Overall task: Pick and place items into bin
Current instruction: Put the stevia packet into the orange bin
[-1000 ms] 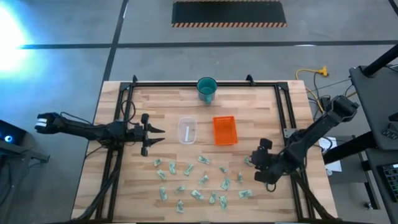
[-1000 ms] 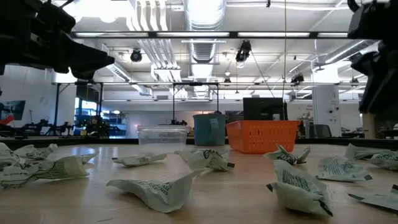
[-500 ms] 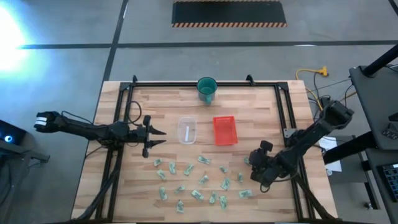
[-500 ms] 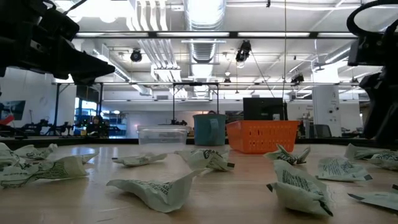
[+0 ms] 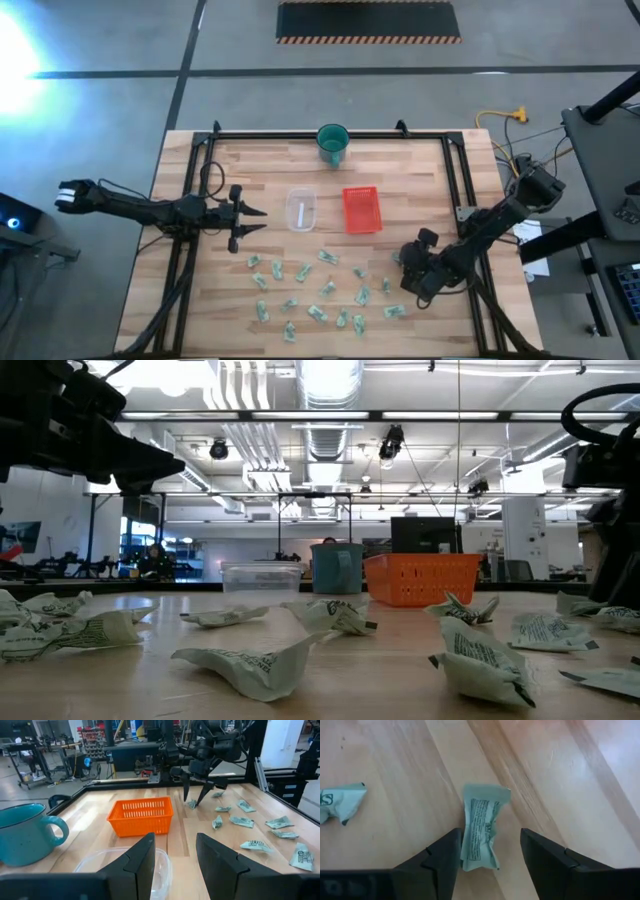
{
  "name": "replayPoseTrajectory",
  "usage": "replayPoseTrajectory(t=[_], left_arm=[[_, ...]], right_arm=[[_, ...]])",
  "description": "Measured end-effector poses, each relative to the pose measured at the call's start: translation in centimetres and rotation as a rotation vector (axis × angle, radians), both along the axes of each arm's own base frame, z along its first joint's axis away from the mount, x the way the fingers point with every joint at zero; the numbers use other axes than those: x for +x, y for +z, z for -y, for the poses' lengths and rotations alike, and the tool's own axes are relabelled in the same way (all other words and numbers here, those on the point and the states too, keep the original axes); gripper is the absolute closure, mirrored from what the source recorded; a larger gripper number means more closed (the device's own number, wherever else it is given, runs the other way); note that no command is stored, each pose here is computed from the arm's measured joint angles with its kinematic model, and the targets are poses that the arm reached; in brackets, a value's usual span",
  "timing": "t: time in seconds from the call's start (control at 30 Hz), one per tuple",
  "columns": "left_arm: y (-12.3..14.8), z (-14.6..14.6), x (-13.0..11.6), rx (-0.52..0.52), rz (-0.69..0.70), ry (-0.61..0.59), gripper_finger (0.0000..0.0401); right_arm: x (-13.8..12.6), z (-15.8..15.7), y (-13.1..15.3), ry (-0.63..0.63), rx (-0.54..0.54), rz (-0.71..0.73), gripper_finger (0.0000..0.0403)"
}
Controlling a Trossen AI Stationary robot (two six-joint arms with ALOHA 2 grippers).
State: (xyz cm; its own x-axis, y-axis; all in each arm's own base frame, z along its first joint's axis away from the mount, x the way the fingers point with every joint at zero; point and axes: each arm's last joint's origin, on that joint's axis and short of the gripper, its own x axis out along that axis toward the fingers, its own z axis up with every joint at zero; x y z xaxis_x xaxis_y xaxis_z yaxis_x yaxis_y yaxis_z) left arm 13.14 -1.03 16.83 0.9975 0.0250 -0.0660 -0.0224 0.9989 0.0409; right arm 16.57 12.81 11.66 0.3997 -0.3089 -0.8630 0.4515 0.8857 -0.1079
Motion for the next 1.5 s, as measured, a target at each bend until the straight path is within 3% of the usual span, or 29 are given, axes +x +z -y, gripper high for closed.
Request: replayPoseTrajectory(t=[0.23,0.47,0.7,1.07,1.3,1.5], left_arm=[[0.0,0.0,0.0,0.0,0.001,0.0,0.0273],[0.0,0.0,0.0,0.0,0.001,0.0,0.0273],[0.0,0.0,0.0,0.0,0.001,0.0,0.0273],[0.0,0.0,0.0,0.0,0.002,-0.001,0.0273],[0.4,0.0,0.0,-0.003,0.044,-0.001,0.0273],[0.5,0.0,0.1,-0.003,0.051,0.0,0.0273]], right_arm=[[-0.3,0.2,-0.5,0.008,0.056,0.012,0.0291],[-0.3,0.1,-0.5,0.061,0.033,-0.004,0.0387],[-0.2,0.3,0.2,0.129,-0.046,0.016,0.0392],[0.1,1.0,3.5,0.159,-0.198,0.231,0.0392],[1.2,3.7,5.4,0.074,-0.291,0.3,0.0392],[3.8,6.6,6.5,0.063,-0.326,0.33,0.0392]])
